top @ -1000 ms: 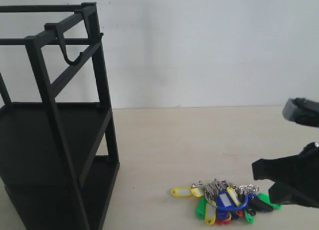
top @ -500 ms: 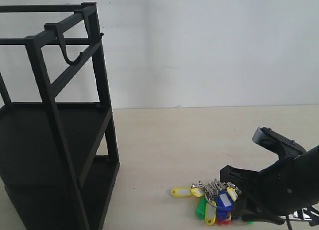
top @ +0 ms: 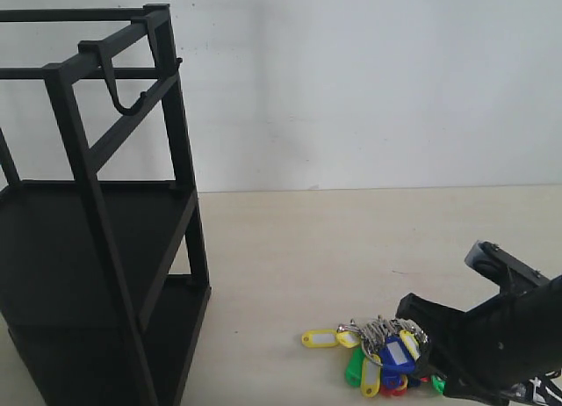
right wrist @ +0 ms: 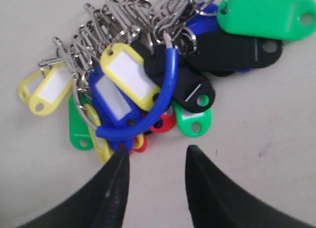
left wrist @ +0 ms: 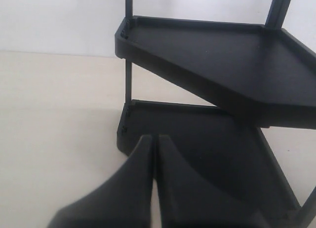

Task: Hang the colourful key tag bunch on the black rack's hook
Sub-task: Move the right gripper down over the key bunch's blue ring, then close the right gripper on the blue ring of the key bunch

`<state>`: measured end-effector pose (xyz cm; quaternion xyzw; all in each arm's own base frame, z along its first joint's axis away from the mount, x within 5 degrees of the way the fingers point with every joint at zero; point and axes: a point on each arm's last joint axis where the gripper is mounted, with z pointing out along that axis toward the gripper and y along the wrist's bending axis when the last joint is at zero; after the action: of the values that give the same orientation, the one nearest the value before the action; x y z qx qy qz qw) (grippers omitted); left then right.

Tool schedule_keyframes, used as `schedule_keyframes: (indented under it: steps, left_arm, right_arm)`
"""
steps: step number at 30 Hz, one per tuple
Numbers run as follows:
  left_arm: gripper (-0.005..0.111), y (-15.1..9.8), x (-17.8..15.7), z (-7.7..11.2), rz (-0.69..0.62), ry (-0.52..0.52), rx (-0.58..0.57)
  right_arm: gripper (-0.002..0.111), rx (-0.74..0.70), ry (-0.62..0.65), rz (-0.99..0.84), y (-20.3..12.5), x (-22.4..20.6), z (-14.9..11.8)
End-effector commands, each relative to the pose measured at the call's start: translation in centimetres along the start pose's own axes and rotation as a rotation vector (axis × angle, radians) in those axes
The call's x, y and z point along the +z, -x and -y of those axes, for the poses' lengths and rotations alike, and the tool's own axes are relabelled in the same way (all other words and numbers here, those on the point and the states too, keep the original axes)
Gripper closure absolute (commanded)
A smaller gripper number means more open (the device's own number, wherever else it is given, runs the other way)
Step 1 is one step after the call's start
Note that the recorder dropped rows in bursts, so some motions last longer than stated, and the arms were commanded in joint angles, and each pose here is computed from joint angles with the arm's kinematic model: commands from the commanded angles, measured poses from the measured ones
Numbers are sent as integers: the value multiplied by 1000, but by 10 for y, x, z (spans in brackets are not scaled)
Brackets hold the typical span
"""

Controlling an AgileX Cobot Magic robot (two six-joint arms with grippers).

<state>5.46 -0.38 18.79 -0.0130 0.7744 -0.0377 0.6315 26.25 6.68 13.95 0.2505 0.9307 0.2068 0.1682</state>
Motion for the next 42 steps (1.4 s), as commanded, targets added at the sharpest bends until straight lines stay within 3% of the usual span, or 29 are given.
schedule_keyframes:
  steps: [1,42]
  left_arm:
    - [102,0,0,0,7,1,8]
    - [102,0,0,0,7,1,8]
  right_arm:
    - [58,39,-8,17,2,4,2]
    - [57,151,-44,151,9,16,3]
